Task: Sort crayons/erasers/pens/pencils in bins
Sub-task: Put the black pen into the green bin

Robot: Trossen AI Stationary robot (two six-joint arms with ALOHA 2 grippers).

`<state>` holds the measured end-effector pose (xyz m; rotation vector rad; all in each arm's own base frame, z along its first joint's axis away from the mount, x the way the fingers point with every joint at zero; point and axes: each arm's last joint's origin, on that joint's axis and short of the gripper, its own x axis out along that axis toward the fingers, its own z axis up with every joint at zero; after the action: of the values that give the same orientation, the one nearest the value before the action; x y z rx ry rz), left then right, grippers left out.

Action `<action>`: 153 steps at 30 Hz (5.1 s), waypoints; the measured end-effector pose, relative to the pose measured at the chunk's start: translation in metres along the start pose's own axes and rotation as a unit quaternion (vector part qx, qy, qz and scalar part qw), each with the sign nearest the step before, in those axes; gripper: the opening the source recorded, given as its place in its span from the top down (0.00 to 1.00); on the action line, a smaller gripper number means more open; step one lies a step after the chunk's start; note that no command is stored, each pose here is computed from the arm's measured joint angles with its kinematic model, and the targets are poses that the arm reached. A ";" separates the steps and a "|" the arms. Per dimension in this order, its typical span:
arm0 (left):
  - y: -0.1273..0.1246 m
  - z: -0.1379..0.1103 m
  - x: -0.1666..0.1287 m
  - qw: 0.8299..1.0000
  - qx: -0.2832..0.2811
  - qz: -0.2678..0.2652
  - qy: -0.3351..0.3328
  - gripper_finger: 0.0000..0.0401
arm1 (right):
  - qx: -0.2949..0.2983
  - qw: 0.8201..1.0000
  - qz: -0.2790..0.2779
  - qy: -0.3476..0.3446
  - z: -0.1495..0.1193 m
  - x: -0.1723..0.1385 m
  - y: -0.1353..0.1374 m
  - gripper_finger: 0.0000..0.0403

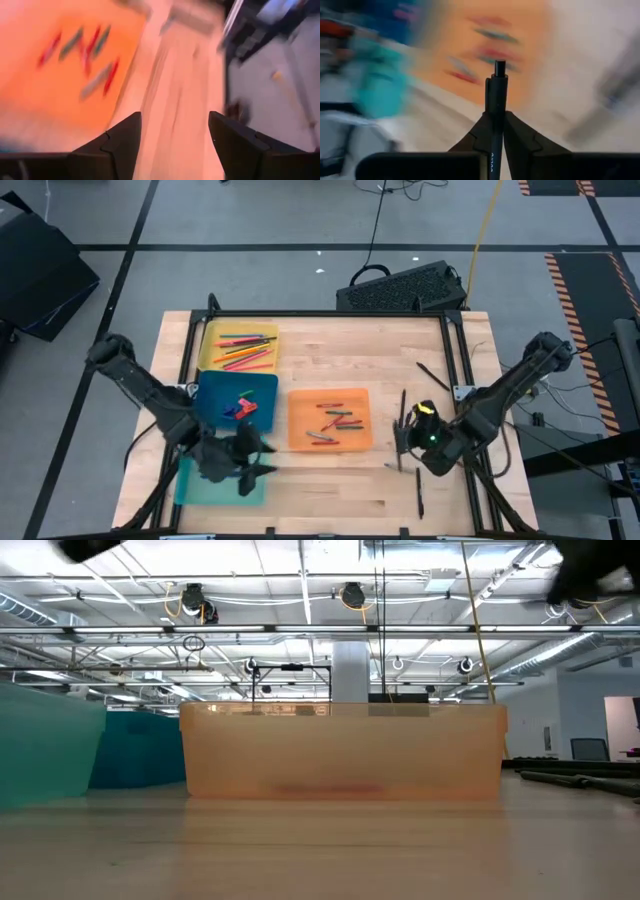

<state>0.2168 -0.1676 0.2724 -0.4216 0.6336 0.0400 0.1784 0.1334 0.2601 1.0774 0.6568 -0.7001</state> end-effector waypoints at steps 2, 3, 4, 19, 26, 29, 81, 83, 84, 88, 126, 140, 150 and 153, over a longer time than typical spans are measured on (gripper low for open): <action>0.001 0.019 0.006 0.998 0.005 -0.021 -0.052 0.42 | -0.030 0.996 0.069 -0.048 0.007 -0.007 0.023 0.94; 0.002 0.028 0.008 0.996 0.008 -0.030 -0.079 0.42 | -0.043 0.991 0.104 -0.076 0.012 -0.010 0.035 0.94; 0.003 0.037 0.009 0.994 0.013 -0.037 -0.105 0.42 | -0.059 0.984 0.135 -0.105 0.016 -0.012 0.047 0.94; 0.014 0.090 0.042 0.955 0.014 -0.067 -0.289 0.42 | -0.189 0.881 0.277 -0.334 0.054 0.001 0.124 0.94; 0.027 0.090 0.063 0.958 -0.016 -0.034 -0.284 0.42 | -0.187 0.880 0.291 -0.326 0.046 0.019 0.130 0.94; 0.032 0.094 0.065 0.957 -0.027 -0.027 -0.287 0.43 | -0.187 0.883 0.287 -0.321 0.043 0.025 0.131 0.94; 0.031 -0.130 -0.014 0.890 0.111 0.114 0.426 0.88 | -0.028 0.971 -0.126 0.202 -0.152 0.044 0.080 0.64; 0.035 -0.134 -0.012 0.888 0.112 0.120 0.429 0.88 | -0.002 0.970 -0.151 0.191 -0.155 0.044 0.070 0.63; 0.039 -0.136 -0.012 0.887 0.111 0.127 0.431 0.88 | 0.011 0.968 -0.168 0.186 -0.156 0.043 0.066 0.63; 0.046 -0.140 -0.011 0.882 0.109 0.143 0.435 0.84 | 0.020 0.949 -0.248 0.192 -0.153 0.039 0.054 0.64; 0.010 -0.090 -0.040 0.944 -0.022 0.083 0.317 0.60 | 0.016 0.915 -0.350 0.202 -0.124 0.096 -0.031 0.95; 0.030 -0.026 -0.057 0.970 -0.183 0.020 0.158 0.33 | -0.247 0.957 -0.101 0.111 -0.044 -0.018 0.077 0.95; 0.028 0.037 -0.025 0.937 -0.264 -0.195 0.124 0.32 | -0.575 0.810 -0.046 0.104 -0.013 0.042 0.165 0.95; 0.034 0.041 -0.012 0.921 -0.300 -0.196 0.156 0.35 | -0.652 0.750 -0.040 0.105 -0.011 0.058 0.178 0.95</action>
<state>0.2246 -0.1190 0.2971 -1.1612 0.8382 -0.2256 0.3511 0.1875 0.3093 -0.2068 1.1260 -0.0477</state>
